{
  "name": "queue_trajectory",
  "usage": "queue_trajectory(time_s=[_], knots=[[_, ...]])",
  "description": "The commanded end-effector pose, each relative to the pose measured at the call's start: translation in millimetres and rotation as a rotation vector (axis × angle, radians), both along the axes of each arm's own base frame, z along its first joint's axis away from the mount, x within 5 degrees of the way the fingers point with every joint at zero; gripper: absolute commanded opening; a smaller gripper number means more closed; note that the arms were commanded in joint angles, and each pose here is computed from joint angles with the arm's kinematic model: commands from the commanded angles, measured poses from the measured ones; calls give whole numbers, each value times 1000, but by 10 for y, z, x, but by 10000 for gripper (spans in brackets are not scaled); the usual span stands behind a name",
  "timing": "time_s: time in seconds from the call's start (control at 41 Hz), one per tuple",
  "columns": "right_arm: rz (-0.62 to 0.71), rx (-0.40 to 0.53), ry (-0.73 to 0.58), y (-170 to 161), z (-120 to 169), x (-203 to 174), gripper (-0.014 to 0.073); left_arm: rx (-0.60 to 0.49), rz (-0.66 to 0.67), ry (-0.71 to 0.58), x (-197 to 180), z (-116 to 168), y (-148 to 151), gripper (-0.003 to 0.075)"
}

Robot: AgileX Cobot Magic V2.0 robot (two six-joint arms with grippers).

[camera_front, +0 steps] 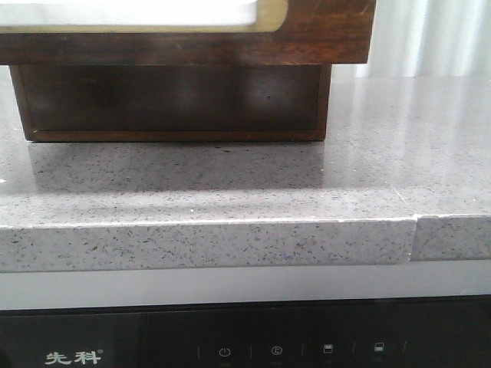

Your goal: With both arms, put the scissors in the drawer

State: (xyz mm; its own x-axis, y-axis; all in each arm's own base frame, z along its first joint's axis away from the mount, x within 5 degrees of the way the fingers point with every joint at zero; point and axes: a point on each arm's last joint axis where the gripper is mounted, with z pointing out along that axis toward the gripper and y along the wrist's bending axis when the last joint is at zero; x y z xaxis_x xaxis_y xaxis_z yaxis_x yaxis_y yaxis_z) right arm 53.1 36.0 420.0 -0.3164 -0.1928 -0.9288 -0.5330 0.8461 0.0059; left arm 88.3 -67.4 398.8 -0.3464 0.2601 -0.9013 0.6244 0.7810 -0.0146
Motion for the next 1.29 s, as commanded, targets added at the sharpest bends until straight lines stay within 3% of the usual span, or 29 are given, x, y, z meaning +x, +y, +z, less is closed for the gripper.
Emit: queue_trajectory(time_s=[0.0, 0.268, 0.488, 0.829, 1.073, 1.268], knots=[[-9, 51, -82, 4, 125, 14, -69, -76, 5, -81, 2, 162, -7, -20], [-8, 51, -81, 4, 125, 14, -69, -78, 17, -82, -14, 144, 19, -20], [-8, 51, -81, 4, 124, 14, -69, -53, 272, -177, -56, -52, 334, -20], [-8, 51, -81, 4, 124, 14, -69, -113, 576, -404, -278, -952, 614, -20], [-8, 51, -81, 4, 124, 14, -69, -137, 643, -493, -339, -1662, 662, -20], [-8, 50, -81, 4, 124, 14, -69, -151, 653, -533, -327, -1935, 672, -20]])
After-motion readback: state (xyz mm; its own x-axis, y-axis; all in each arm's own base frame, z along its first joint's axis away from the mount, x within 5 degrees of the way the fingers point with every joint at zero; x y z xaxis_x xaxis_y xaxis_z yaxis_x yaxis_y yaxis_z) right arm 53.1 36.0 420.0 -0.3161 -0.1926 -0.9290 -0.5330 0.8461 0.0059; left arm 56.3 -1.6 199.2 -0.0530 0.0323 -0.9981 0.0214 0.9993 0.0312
